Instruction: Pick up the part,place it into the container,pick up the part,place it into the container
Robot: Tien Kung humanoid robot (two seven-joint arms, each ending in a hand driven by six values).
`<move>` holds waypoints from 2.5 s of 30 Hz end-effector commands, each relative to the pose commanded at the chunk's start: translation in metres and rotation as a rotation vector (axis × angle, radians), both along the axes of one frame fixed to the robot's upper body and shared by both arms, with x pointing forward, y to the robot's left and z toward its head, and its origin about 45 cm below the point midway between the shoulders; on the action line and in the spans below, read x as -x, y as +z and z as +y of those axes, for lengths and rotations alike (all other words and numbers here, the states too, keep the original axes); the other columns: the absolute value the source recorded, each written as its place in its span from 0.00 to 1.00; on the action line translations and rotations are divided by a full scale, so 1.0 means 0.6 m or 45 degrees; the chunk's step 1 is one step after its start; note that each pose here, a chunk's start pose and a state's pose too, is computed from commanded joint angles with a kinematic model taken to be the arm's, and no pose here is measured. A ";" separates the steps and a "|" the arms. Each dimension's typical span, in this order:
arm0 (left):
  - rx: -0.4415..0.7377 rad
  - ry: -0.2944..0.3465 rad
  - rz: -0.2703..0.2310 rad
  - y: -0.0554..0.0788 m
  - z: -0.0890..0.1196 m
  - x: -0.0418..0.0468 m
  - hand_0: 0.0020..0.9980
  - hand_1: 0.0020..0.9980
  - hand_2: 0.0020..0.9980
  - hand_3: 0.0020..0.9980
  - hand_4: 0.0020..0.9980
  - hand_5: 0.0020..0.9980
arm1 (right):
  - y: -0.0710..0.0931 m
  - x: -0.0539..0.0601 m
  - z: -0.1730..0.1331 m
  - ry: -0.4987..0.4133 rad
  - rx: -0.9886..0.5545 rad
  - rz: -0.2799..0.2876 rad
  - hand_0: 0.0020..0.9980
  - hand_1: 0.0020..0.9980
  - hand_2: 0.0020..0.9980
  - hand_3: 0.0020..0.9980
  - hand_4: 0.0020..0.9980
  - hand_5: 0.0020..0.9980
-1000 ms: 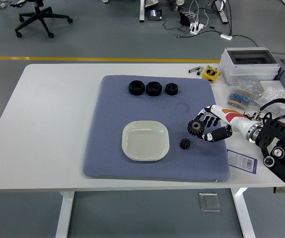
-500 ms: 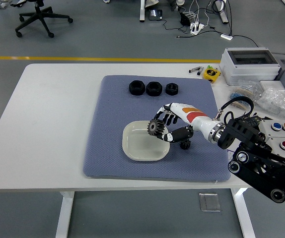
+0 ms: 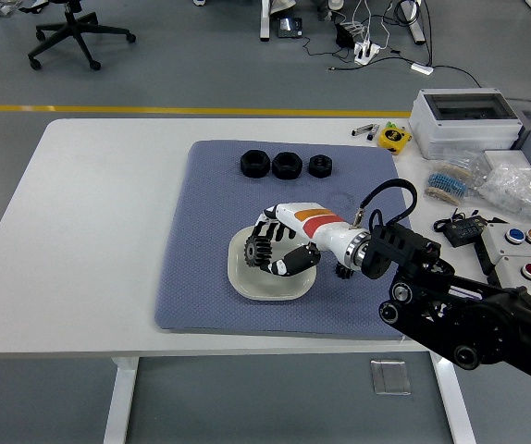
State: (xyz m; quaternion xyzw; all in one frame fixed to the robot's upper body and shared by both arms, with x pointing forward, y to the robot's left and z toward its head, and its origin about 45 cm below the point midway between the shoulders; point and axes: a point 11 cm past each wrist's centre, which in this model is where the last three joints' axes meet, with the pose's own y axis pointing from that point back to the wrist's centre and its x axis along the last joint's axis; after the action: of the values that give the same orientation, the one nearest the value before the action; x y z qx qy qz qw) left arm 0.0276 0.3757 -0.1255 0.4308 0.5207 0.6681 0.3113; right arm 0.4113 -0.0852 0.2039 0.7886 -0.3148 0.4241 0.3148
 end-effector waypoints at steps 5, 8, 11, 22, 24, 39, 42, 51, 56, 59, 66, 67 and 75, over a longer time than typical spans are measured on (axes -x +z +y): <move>0.000 -0.002 0.002 0.000 0.000 0.000 0.83 0.81 0.84 0.58 0.51 0.70 | 0.004 -0.003 -0.002 -0.002 -0.013 -0.029 0.75 0.77 0.85 0.98 1.00 0.50; 0.000 -0.002 0.004 0.000 0.000 0.001 0.83 0.81 0.84 0.58 0.51 0.70 | 0.006 -0.006 -0.005 -0.013 -0.025 -0.039 0.77 0.78 0.87 1.00 1.00 0.51; 0.000 -0.001 0.003 0.000 0.000 0.001 0.83 0.81 0.84 0.58 0.51 0.70 | 0.008 -0.010 -0.012 -0.032 -0.031 -0.045 0.77 0.78 0.87 1.00 1.00 0.51; 0.000 0.001 -0.004 0.000 0.000 -0.003 0.83 0.81 0.84 0.58 0.51 0.70 | 0.015 -0.024 -0.048 -0.107 -0.060 -0.047 0.76 0.77 0.85 0.98 1.00 0.51; 0.000 0.002 -0.005 0.000 0.000 -0.003 0.83 0.81 0.84 0.58 0.51 0.70 | 0.017 -0.027 -0.057 -0.126 -0.077 -0.048 0.76 0.77 0.85 0.98 1.00 0.51; 0.000 0.002 0.004 0.000 0.001 0.002 0.83 0.81 0.84 0.58 0.51 0.70 | 0.040 -0.063 -0.176 -0.351 -0.141 -0.075 0.74 0.75 0.80 0.88 1.00 0.50; 0.000 0.003 0.005 0.000 0.001 0.003 0.83 0.81 0.84 0.58 0.51 0.70 | 0.012 -0.053 -0.187 -0.354 -0.090 -0.024 0.74 0.75 0.80 0.88 1.00 0.50; 0.002 0.001 0.000 0.000 0.000 0.000 0.83 0.82 0.84 0.58 0.51 0.70 | -0.041 -0.020 -0.193 -0.300 0.004 0.083 0.63 0.67 0.74 0.77 1.00 0.48; 0.003 -0.003 0.002 0.000 0.000 0.000 0.83 0.82 0.84 0.58 0.51 0.70 | -0.054 -0.010 -0.188 -0.264 0.025 0.097 0.63 0.67 0.74 0.77 1.00 0.48; 0.002 0.000 0.000 0.000 0.000 0.000 0.83 0.81 0.84 0.58 0.51 0.71 | -0.067 -0.005 -0.193 -0.264 0.055 0.116 0.55 0.62 0.69 0.63 0.97 0.46; 0.003 -0.003 0.002 0.000 0.000 0.000 0.83 0.82 0.84 0.58 0.51 0.71 | -0.081 -0.002 -0.195 -0.271 0.097 0.117 0.48 0.57 0.65 0.57 0.93 0.45; 0.003 -0.003 0.002 0.000 0.001 0.000 0.83 0.82 0.84 0.58 0.51 0.71 | -0.083 -0.002 -0.194 -0.271 0.098 0.118 0.48 0.57 0.65 0.57 0.93 0.45; 0.003 -0.003 0.006 0.000 0.000 0.002 0.83 0.82 0.84 0.58 0.50 0.71 | -0.093 0.000 -0.196 -0.274 0.131 0.111 0.39 0.46 0.52 0.51 0.79 0.41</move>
State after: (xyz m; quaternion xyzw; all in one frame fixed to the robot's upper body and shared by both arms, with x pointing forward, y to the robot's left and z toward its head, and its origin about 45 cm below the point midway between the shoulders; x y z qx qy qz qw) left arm 0.0266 0.3759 -0.1255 0.4328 0.5218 0.6659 0.3115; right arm 0.4114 -0.2028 0.1483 0.7506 -0.3615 0.3689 0.4121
